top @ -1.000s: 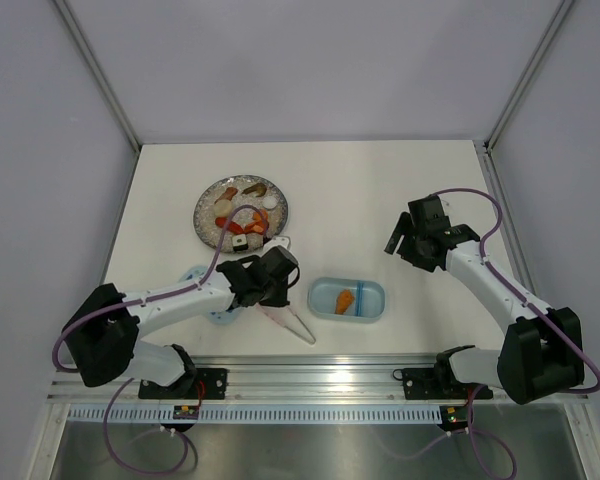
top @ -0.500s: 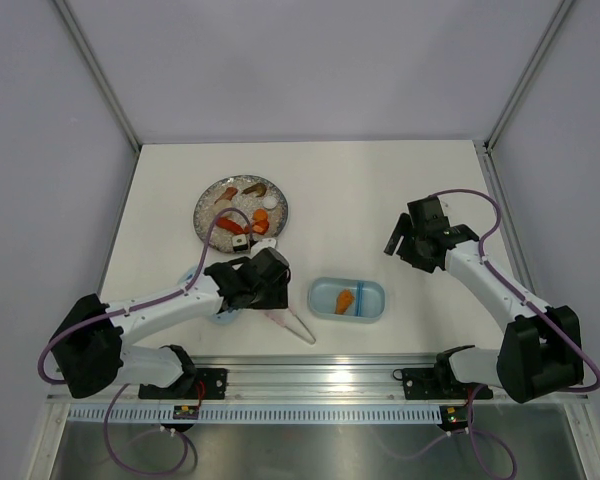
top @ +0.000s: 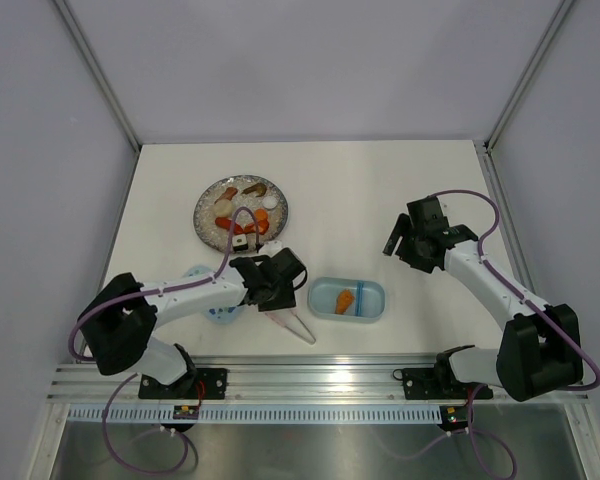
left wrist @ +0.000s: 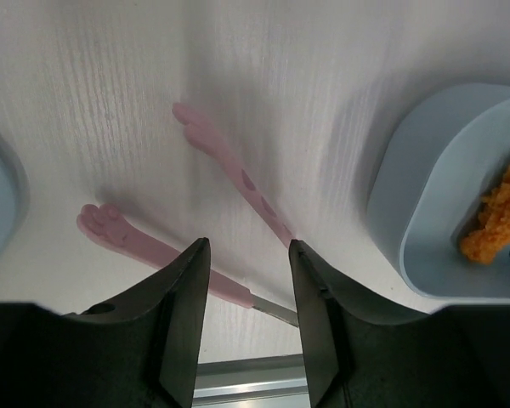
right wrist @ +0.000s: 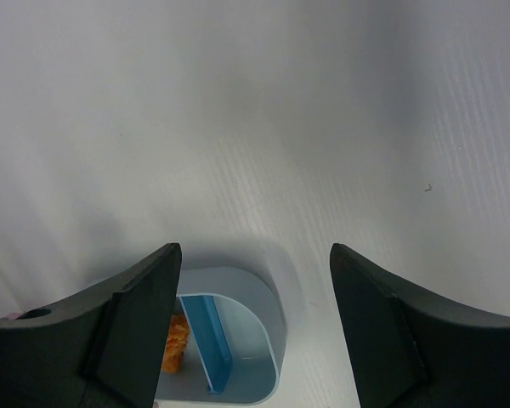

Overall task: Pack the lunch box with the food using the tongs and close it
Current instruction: Pick up the clamp at the center of the board.

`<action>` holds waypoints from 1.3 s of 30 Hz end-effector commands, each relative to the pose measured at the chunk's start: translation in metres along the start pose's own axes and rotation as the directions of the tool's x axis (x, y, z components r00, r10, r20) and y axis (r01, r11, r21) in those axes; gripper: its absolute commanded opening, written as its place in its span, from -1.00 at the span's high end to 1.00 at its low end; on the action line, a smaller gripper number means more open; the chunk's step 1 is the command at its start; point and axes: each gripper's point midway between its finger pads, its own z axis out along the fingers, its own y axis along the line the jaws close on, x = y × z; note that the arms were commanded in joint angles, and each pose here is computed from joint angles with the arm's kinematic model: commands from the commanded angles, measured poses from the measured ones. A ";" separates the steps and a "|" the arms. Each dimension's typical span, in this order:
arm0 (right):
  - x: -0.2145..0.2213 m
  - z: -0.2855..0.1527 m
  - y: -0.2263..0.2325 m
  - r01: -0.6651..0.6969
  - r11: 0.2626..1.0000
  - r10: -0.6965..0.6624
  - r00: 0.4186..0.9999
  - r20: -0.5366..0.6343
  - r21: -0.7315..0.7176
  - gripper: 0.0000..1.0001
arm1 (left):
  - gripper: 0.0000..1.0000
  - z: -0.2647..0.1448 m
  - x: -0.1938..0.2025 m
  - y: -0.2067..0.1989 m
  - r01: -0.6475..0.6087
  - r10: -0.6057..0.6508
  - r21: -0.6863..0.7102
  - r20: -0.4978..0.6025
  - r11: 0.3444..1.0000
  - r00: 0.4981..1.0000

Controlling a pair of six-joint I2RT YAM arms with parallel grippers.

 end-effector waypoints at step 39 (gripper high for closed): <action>-0.003 -0.002 -0.001 0.023 1.000 -0.023 1.000 0.012 -0.007 -0.58 | -0.29 -0.004 -0.033 -0.029 -0.096 0.095 0.032 0.038 0.995 0.995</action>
